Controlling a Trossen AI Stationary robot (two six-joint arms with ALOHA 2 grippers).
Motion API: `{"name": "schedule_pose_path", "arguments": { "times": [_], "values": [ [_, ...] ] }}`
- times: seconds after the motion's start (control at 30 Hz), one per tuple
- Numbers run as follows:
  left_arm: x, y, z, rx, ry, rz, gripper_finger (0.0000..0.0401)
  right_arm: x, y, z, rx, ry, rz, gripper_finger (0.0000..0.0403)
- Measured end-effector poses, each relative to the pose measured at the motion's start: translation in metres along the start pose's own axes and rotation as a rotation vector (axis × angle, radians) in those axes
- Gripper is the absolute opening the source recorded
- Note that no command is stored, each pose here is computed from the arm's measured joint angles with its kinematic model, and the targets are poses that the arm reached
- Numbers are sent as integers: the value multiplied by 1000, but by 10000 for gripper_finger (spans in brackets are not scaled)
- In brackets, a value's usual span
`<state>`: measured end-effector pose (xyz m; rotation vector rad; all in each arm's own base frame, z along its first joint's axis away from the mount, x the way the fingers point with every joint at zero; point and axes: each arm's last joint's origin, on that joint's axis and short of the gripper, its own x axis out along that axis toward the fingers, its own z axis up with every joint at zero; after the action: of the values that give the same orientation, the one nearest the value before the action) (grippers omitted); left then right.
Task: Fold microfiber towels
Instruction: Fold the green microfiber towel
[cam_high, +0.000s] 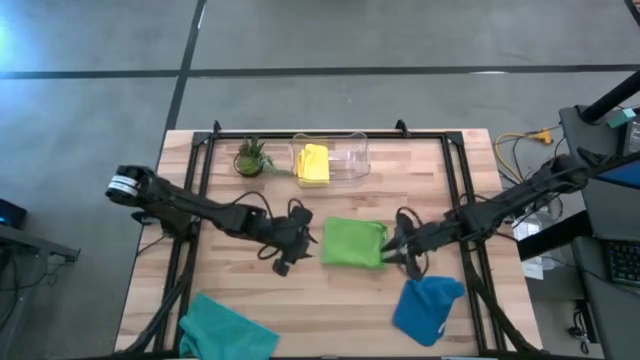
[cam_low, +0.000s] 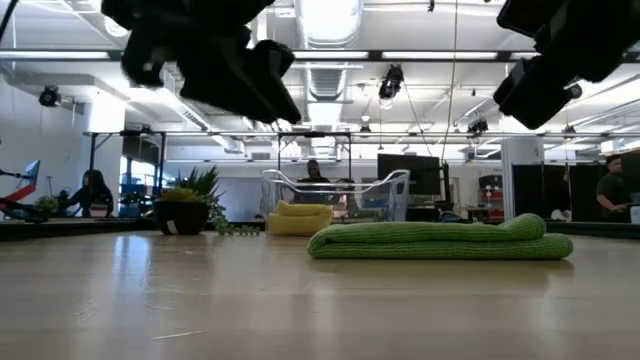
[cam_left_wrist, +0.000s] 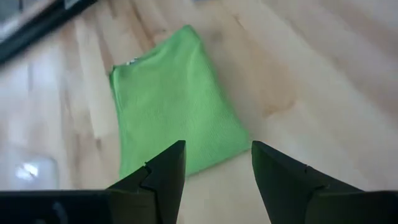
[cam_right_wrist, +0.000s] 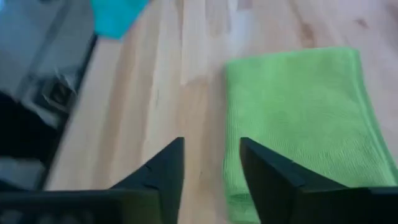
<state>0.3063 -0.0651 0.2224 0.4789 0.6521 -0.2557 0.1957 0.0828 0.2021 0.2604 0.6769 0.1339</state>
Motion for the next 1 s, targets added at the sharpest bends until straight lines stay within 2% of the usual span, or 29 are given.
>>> {"name": "schedule_pose_path", "arguments": {
  "times": [0.07,0.2,0.3,0.43,0.5,0.6,0.67,0.77,1.0],
  "values": [
    [6,-1,-1,90,6,4,169,10,7,1,-83,44,-7,175],
    [20,-2,-4,190,37,-2,169,31,23,7,-229,133,-15,205],
    [29,-1,-6,205,62,1,169,45,26,14,-205,175,-76,209],
    [40,3,-9,133,87,3,169,58,21,21,-120,166,-128,198],
    [47,6,-13,-19,107,13,169,64,14,19,-60,186,-160,189],
    [52,20,-26,-386,140,46,168,70,4,18,16,196,-199,172],
    [52,30,-38,-589,143,35,165,73,0,21,48,172,-203,157],
    [52,41,-49,-772,136,4,149,74,-5,25,72,151,-210,123],
    [60,52,-61,-1188,137,-241,80,73,-21,15,102,239,-285,18]
  ]
}}
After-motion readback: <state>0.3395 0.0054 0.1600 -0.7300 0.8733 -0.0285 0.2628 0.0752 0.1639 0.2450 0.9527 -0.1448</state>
